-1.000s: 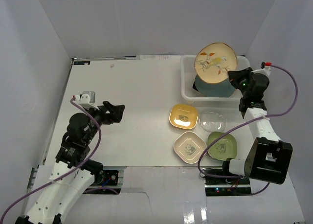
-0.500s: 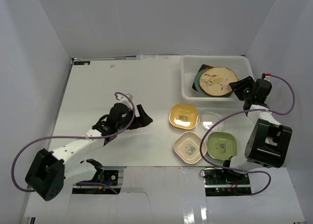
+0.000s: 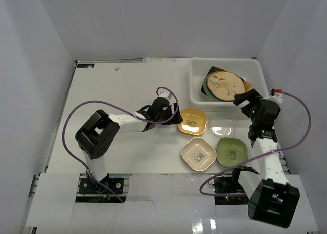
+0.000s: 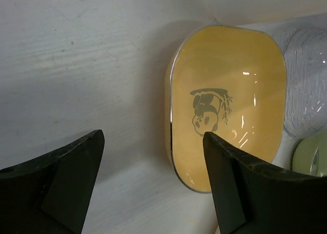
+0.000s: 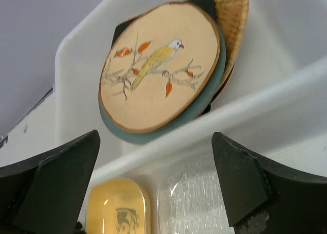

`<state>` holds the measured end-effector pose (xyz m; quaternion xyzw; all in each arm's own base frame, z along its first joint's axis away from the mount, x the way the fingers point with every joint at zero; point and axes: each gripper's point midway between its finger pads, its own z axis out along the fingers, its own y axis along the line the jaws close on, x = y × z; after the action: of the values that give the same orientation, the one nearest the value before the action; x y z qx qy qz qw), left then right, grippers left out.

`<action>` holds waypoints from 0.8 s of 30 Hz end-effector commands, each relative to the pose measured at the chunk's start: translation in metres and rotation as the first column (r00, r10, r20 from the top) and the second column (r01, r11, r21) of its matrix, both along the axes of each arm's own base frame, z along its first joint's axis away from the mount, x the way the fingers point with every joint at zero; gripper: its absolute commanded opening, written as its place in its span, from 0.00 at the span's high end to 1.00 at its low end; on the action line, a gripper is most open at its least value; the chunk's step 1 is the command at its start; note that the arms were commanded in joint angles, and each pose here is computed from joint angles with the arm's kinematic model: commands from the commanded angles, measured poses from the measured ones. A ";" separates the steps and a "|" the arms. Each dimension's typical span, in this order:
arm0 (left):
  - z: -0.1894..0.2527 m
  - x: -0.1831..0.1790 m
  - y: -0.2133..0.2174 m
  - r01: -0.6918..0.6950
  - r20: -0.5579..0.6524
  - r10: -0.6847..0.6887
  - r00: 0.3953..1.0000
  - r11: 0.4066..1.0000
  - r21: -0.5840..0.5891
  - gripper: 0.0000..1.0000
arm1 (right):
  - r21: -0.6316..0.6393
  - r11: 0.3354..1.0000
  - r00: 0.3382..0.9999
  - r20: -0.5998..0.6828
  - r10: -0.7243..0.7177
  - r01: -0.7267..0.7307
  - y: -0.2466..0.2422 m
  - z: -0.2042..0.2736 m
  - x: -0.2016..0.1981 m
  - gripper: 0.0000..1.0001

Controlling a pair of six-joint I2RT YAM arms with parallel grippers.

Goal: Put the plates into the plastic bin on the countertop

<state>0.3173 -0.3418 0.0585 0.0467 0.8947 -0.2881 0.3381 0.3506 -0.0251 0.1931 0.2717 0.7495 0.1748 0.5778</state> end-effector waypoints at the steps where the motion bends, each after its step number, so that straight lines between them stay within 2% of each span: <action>1: 0.010 0.014 -0.019 0.037 0.064 -0.037 0.997 0.999 0.002 0.12 | -0.013 0.999 0.998 -0.030 0.049 -0.049 0.021 -0.026 -0.028 0.03; 2: 0.005 0.014 -0.020 0.038 0.060 -0.039 0.997 0.999 0.013 0.20 | -0.021 0.997 0.997 -0.030 0.069 -0.070 0.028 -0.028 -0.038 0.00; 4: -0.002 0.014 -0.021 0.038 0.054 -0.040 0.998 0.999 0.027 0.28 | -0.026 0.990 0.987 -0.084 0.137 -0.140 0.051 -0.051 -0.055 0.07; 5: -0.005 0.015 -0.020 0.033 0.056 -0.035 0.998 0.999 0.037 0.40 | -0.032 0.984 0.979 -0.105 0.173 -0.177 0.062 -0.057 -0.067 0.14; 7: -0.007 0.016 -0.017 0.023 0.060 -0.026 0.998 0.998 0.051 0.61 | -0.021 0.978 0.965 -0.168 0.201 -0.208 0.069 -0.078 -0.085 0.16; 8: -0.007 0.016 -0.014 0.014 0.063 -0.018 0.998 0.998 0.059 0.81 | -0.019 0.972 0.960 -0.165 0.227 -0.233 0.076 -0.079 -0.093 0.18; 11: -0.004 0.021 -0.002 -0.025 0.096 0.016 0.995 0.995 0.101 1.00 | 0.061 0.967 0.935 -0.249 0.254 -0.246 0.085 -0.098 -0.120 0.17; 13: 0.005 0.024 0.015 -0.076 0.140 0.058 0.988 0.988 0.132 1.00 | 0.083 0.959 0.923 -0.260 0.285 -0.273 0.091 -0.097 -0.130 0.16; 15: 0.015 0.025 0.026 -0.106 0.167 0.084 0.982 0.987 0.124 1.00 | 0.088 0.960 0.900 -0.334 0.281 -0.267 0.089 -0.109 -0.145 0.16; 20: 0.057 0.001 0.050 -0.128 0.221 0.121 0.968 0.992 0.019 1.00 | 0.115 0.952 0.851 -0.429 0.304 -0.282 0.095 -0.130 -0.161 0.19; 22: 0.060 -0.010 0.062 -0.135 0.225 0.128 0.966 0.991 0.012 1.00 | 0.133 0.951 0.846 -0.433 0.311 -0.281 0.098 -0.132 -0.159 0.26; 24: 0.085 -0.019 0.070 -0.133 0.257 0.139 0.956 0.990 -0.040 1.00 | 0.135 0.950 0.838 -0.448 0.312 -0.281 0.099 -0.134 -0.160 0.33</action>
<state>0.3003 -0.2795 0.1036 0.0366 0.8688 -0.2379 0.4327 0.1937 0.0698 0.0600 0.2021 0.8888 0.2108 0.3532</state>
